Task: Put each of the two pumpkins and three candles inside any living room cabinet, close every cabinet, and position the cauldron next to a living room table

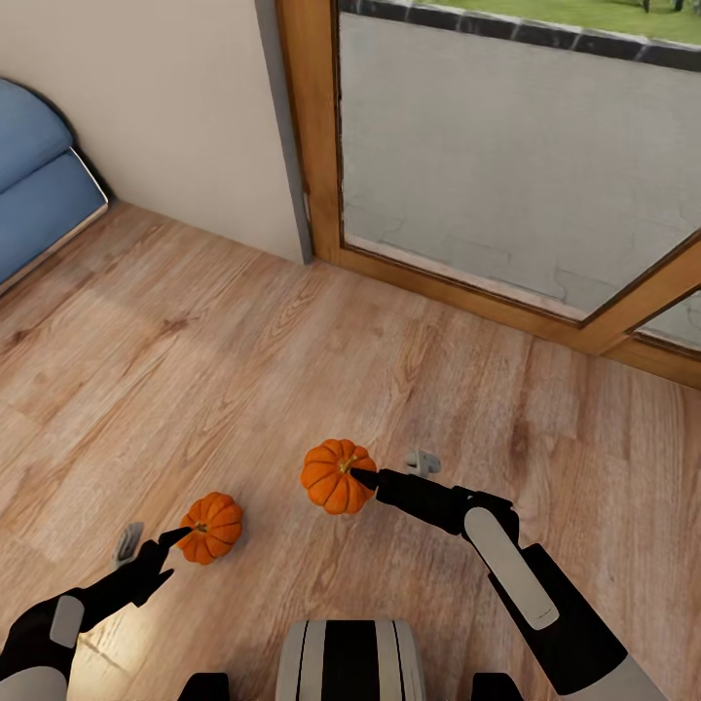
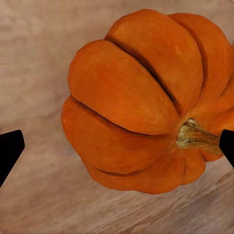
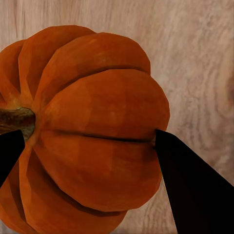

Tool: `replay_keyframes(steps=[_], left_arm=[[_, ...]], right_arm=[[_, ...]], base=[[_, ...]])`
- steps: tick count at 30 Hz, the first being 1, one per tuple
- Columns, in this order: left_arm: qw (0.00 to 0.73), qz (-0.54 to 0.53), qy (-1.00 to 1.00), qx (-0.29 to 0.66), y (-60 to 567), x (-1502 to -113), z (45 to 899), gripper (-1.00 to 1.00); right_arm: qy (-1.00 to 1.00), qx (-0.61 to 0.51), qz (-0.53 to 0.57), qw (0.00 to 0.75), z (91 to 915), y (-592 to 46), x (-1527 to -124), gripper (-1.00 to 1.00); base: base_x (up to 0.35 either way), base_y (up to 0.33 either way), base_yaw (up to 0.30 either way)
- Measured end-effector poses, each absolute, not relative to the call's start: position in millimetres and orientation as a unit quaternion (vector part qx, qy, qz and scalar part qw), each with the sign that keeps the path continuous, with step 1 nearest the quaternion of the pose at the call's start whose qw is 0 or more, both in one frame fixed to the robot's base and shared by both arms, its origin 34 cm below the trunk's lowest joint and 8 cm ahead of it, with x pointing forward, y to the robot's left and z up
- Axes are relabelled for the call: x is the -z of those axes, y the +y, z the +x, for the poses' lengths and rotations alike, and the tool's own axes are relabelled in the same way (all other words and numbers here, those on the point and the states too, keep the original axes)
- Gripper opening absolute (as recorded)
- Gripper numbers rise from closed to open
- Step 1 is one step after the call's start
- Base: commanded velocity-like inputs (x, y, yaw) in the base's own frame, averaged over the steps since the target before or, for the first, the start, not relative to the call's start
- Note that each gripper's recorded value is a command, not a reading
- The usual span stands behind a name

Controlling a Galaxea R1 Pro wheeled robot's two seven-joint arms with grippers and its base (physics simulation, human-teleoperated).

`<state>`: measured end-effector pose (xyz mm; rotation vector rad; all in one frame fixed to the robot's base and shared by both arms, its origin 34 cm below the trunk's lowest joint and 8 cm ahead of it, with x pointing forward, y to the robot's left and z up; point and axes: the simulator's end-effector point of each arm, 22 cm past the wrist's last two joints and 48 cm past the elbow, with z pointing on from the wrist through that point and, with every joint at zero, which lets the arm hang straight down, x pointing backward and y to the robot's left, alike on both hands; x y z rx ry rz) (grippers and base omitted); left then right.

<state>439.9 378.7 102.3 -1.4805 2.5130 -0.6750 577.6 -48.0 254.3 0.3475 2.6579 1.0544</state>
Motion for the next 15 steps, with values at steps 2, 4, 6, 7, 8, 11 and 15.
replay_keyframes(steps=[2,4,6,7,8,11,15], left_arm=[[0.074,-0.493,0.837,0.224,379.6,-102.4,440.0,1.0],[0.074,-0.493,0.837,0.224,379.9,-102.6,440.1,1.0],[0.073,-0.493,0.838,0.223,380.1,-101.0,438.4,1.0],[0.071,-0.494,0.838,0.222,380.1,-99.5,436.9,1.0],[0.071,-0.494,0.838,0.222,380.1,-99.5,437.0,1.0],[0.071,-0.494,0.838,0.222,380.1,-99.5,437.0,1.0],[0.071,-0.494,0.838,0.222,380.1,-99.5,437.1,1.0]], right_arm=[[0.915,-0.363,0.12,0.13,577.7,-47.9,-254.5,-1.0],[0.915,-0.363,0.12,0.13,577.6,-48.0,-254.1,-1.0],[0.915,-0.363,0.12,0.128,576.5,-47.9,-252.1,-1.0],[0.916,-0.361,0.12,0.126,575.5,-48.2,-249.6,-1.0],[0.916,-0.362,0.121,0.126,575.4,-48.2,-249.7,-1.0],[0.915,-0.363,0.121,0.126,575.3,-47.7,-249.9,-1.0],[0.915,-0.363,0.121,0.126,575.7,-47.8,-250.1,-1.0]], base=[[0.0,0.0,0.0],[0.0,0.0,0.0],[0.0,0.0,0.0],[0.0,0.0,0.0],[0.0,0.0,0.0],[0.0,0.0,0.0],[0.0,0.0,0.0]])
